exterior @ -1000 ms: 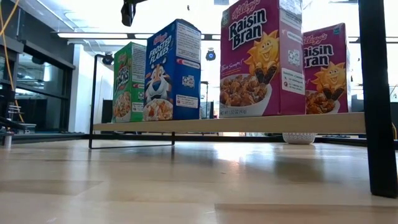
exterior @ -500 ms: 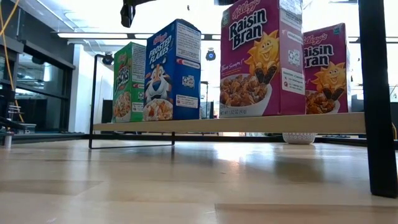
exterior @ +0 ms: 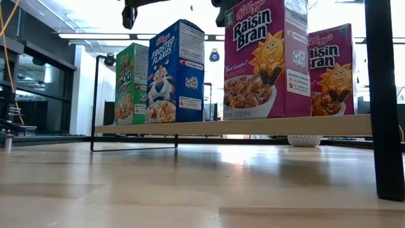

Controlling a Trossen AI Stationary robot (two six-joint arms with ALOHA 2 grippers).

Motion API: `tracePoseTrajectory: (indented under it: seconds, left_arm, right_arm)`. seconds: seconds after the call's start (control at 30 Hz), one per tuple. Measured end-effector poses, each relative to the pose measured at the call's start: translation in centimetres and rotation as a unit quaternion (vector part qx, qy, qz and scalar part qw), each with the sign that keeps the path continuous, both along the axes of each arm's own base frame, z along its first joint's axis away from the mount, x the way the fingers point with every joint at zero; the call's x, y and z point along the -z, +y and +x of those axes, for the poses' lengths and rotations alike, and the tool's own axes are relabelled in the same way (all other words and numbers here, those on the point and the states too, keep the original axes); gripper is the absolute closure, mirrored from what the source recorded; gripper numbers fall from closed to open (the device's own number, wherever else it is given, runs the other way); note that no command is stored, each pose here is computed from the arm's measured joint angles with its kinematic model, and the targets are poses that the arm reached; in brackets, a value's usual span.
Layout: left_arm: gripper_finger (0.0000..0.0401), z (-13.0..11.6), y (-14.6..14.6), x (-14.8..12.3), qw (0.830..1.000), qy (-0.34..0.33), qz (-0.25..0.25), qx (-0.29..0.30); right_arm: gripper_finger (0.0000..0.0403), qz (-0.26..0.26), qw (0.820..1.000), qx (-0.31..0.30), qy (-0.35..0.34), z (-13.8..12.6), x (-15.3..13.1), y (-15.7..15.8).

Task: Stack cereal on shelf
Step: Adjust the violet cereal box in the front on the shelf

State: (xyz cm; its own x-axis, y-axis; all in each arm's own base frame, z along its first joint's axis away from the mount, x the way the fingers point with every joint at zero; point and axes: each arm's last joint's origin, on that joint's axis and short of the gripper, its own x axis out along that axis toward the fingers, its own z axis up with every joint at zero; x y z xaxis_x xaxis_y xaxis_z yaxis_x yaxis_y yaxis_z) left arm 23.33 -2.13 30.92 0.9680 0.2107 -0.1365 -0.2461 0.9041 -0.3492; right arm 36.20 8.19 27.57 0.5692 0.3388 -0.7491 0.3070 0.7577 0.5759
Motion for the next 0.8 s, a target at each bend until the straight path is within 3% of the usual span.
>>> tracePoseTrajectory:
  seconds: [0.8]
  left_arm:
    - [0.0401,-0.01,0.00,0.03,1.000,0.002,0.001,0.000]
  right_arm:
    - [0.0403,-0.034,0.996,-0.076,-0.011,-0.41,0.16,0.75]
